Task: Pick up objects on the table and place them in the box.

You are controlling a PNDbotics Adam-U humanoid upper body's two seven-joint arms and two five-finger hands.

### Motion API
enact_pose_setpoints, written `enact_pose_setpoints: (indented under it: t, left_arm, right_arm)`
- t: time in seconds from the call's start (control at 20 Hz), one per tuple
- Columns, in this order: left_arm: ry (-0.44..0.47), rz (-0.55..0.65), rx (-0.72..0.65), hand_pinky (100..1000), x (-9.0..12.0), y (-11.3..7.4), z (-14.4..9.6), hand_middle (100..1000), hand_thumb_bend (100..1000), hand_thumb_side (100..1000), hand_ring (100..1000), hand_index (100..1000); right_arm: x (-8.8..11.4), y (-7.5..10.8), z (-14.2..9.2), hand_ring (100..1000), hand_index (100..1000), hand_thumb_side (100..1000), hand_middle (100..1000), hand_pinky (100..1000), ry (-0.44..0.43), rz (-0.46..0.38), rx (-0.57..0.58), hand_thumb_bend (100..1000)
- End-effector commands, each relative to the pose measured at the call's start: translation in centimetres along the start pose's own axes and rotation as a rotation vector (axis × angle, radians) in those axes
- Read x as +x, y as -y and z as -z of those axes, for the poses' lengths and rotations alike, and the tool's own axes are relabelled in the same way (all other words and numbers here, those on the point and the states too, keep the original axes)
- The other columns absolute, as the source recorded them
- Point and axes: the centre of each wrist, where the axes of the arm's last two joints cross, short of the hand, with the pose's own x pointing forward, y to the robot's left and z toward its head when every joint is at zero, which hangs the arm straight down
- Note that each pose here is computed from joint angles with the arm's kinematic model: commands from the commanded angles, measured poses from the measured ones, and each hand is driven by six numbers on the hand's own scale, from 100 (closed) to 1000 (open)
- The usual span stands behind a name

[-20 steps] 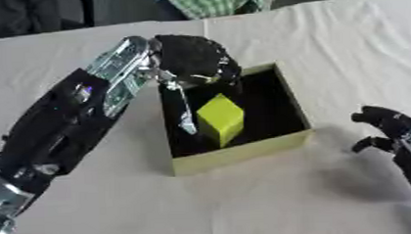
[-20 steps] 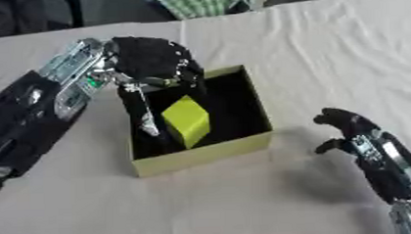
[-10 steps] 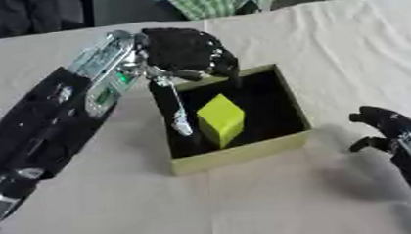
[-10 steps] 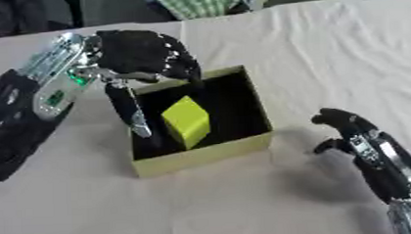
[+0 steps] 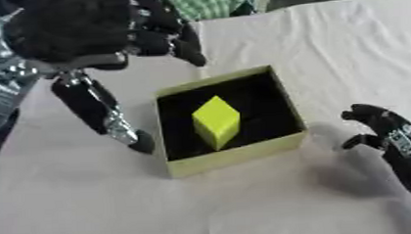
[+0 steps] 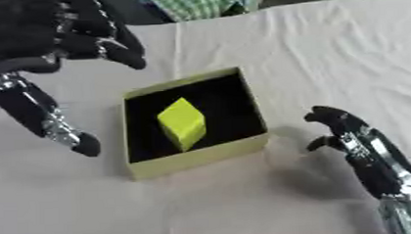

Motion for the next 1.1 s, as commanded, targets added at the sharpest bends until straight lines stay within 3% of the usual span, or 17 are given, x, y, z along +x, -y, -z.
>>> enact_pose_setpoints:
  t: [0.05, 0.25, 0.35, 0.45, 0.55, 0.7, 1.1]
  left_arm:
    - [-0.054, 0.002, 0.122, 771, -0.4, -1.5, -2.7, 663, 642, 394, 667, 813]
    - [-0.149, -0.18, 0.265, 749, 0.5, 1.8, -5.4, 605, 405, 418, 612, 792]
    - [-0.195, -0.284, 0.328, 742, 1.2, 3.7, -6.3, 594, 352, 428, 601, 788]
    - [-0.241, -0.38, 0.387, 730, 2.0, 5.4, -6.9, 571, 157, 501, 579, 789]
    - [-0.292, -0.491, 0.449, 722, 3.1, 7.3, -7.2, 560, 100, 549, 567, 787]
    - [-0.344, -0.611, 0.503, 715, 4.3, 9.1, -7.1, 549, 100, 605, 558, 782]
    - [-0.424, -0.781, 0.533, 704, 6.0, 11.2, -6.2, 532, 100, 707, 541, 773]
  right_arm:
    - [0.8, 0.9, 0.3, 929, 873, 787, 758, 574, 0.022, -0.031, -0.005, 100]
    - [1.0, 1.1, 0.3, 929, 873, 779, 758, 574, 0.029, -0.034, -0.012, 100]
    - [1.0, 1.1, 0.3, 929, 873, 778, 758, 574, 0.031, -0.035, -0.014, 100]
    - [1.0, 1.2, 0.4, 929, 873, 775, 758, 574, 0.033, -0.035, -0.016, 100]
    - [1.0, 1.1, 0.4, 929, 872, 774, 758, 574, 0.034, -0.033, -0.017, 100]
    - [1.1, 1.1, 0.4, 928, 872, 762, 757, 573, 0.036, -0.032, -0.017, 100]
    - [1.2, 1.1, 0.5, 927, 870, 732, 757, 573, 0.049, -0.024, -0.024, 100]
